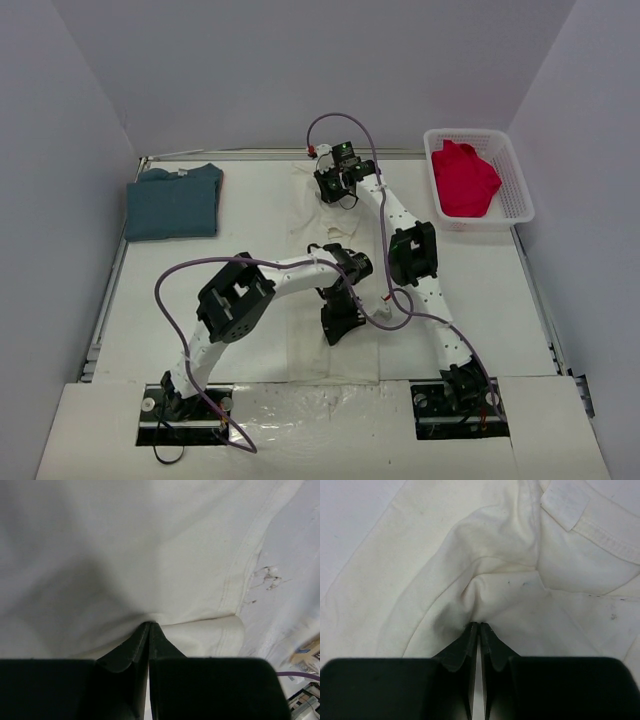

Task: Fold and stack the t-shirts
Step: Rotate the tshirt 90 degrees

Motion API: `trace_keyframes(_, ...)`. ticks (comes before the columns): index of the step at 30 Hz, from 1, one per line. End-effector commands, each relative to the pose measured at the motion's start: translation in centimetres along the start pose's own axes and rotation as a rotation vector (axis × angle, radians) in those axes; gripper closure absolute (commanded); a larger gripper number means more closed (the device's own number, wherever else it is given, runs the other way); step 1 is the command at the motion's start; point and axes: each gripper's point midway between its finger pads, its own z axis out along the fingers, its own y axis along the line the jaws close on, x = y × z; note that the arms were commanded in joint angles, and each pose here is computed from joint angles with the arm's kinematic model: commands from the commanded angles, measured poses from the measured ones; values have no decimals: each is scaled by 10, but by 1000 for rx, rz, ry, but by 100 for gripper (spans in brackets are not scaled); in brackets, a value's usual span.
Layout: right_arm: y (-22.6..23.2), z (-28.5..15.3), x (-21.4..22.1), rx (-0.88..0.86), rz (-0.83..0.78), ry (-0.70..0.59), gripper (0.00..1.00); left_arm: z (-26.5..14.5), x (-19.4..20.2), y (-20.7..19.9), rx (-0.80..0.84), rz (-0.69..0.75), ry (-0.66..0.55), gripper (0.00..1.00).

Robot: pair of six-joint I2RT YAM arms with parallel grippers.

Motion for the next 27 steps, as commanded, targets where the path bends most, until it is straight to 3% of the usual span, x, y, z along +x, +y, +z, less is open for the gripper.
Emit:
trace_keyframes(1, 13, -11, -10, 3, -45, 1, 97, -18, -49, 8, -98, 154, -97, 98)
trace_keyframes(6, 13, -55, -50, 74, -105, -68, 100, -81, -82, -28, -166, 263, -203, 98)
trace_keyframes(7, 15, -76, -68, 89, -122, -105, 92, -92, -87, -34, -186, 282, -229, 98)
trace_keyframes(9, 16, -92, -72, 99, -136, -108, 90, -126, -97, -53, -238, 343, -306, 98)
trace_keyframes(12, 18, -126, -80, 118, -172, -121, 75, -162, -97, -80, -294, 425, -380, 98)
trace_keyframes(13, 16, -147, -89, 145, -181, -143, 65, -178, -94, -91, -325, 453, -412, 98)
trace_keyframes(16, 7, -167, -72, 186, -193, -96, 61, -186, -72, -82, -379, 434, -394, 98)
trace_keyframes(18, -3, -186, -61, 213, -199, -76, 63, -194, -46, -63, -408, 371, -405, 98)
trace_keyframes(21, -7, -195, -22, 171, -174, 18, 83, -220, -9, -36, -459, 281, -473, 98)
trace_keyframes(22, 5, -197, -4, 93, -182, 76, 95, -231, 13, -24, -476, 232, -517, 98)
trace_keyframes(23, 12, -199, 5, 54, -184, 110, 99, -227, 17, -30, -463, 244, -522, 98)
trace_keyframes(27, 59, -199, 45, -104, -224, 286, 100, -273, 80, 8, -659, 73, -667, 98)
